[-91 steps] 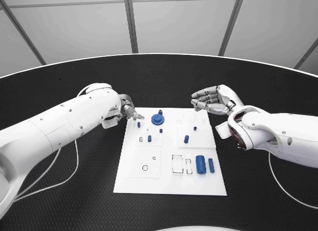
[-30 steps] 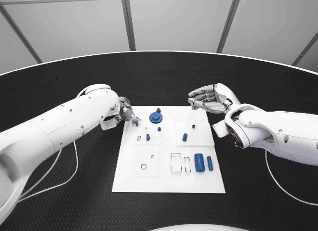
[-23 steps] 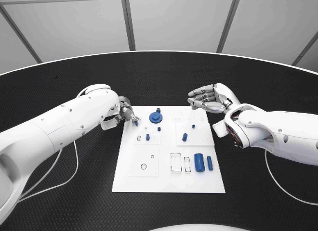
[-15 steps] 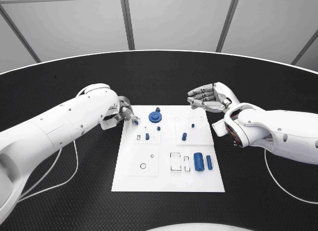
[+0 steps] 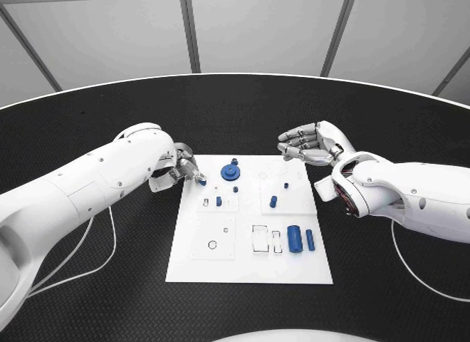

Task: Assemble the parts on the task board

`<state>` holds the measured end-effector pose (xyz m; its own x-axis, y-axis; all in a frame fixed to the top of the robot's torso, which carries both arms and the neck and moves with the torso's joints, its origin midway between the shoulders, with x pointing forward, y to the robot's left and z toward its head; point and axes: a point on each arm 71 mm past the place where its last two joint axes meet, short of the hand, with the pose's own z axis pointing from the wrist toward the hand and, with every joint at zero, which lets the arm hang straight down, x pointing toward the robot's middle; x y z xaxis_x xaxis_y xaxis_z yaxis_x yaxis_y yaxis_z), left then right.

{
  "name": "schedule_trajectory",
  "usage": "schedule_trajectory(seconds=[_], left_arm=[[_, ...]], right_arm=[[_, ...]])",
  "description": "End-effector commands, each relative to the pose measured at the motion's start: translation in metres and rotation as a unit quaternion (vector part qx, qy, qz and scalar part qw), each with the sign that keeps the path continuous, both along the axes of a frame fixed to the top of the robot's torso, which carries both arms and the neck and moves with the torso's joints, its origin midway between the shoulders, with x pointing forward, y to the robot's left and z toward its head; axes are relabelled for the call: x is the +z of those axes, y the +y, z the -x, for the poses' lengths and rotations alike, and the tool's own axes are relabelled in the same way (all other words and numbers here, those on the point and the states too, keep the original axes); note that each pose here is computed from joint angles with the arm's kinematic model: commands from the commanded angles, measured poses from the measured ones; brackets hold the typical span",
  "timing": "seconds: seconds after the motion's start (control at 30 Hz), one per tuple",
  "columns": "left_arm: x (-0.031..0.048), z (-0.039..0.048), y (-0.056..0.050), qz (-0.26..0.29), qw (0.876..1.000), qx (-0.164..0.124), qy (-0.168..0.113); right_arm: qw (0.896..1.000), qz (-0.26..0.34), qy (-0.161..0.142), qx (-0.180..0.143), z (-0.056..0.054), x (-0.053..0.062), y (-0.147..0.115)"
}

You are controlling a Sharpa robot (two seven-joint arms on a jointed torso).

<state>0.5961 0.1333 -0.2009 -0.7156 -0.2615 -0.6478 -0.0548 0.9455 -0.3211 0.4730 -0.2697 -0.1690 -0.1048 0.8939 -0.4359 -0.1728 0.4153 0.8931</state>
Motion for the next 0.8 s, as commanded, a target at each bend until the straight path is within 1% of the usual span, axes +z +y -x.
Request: schedule_trajectory(seconds=[0.03, 0.27, 0.47, 0.67, 0.77, 0.8], left_arm=[[-0.0002, 0.0007, 0.000, 0.017, 1.000, 0.005, 0.007], [0.0004, 0.0053, 0.001, 0.085, 0.995, 0.027, 0.034], [0.0032, 0.0124, 0.005, 0.122, 0.991, 0.042, 0.041], [0.0071, 0.0219, 0.009, 0.138, 0.989, 0.045, 0.033], [0.0092, 0.0260, 0.010, 0.139, 0.989, 0.041, 0.022], [0.0104, 0.0283, 0.011, 0.138, 0.990, 0.036, 0.014]], right_arm=[[1.000, 0.000, 0.000, 0.000, 0.000, 0.000, 0.000], [1.000, 0.001, 0.000, -0.001, -0.001, 0.000, -0.001], [1.000, 0.002, 0.000, -0.003, -0.002, -0.001, -0.002], [1.000, 0.002, 0.000, -0.005, -0.002, -0.001, -0.004], [1.000, 0.003, 0.000, -0.005, -0.002, -0.001, -0.004], [1.000, 0.003, 0.000, -0.005, -0.002, -0.001, -0.005]])
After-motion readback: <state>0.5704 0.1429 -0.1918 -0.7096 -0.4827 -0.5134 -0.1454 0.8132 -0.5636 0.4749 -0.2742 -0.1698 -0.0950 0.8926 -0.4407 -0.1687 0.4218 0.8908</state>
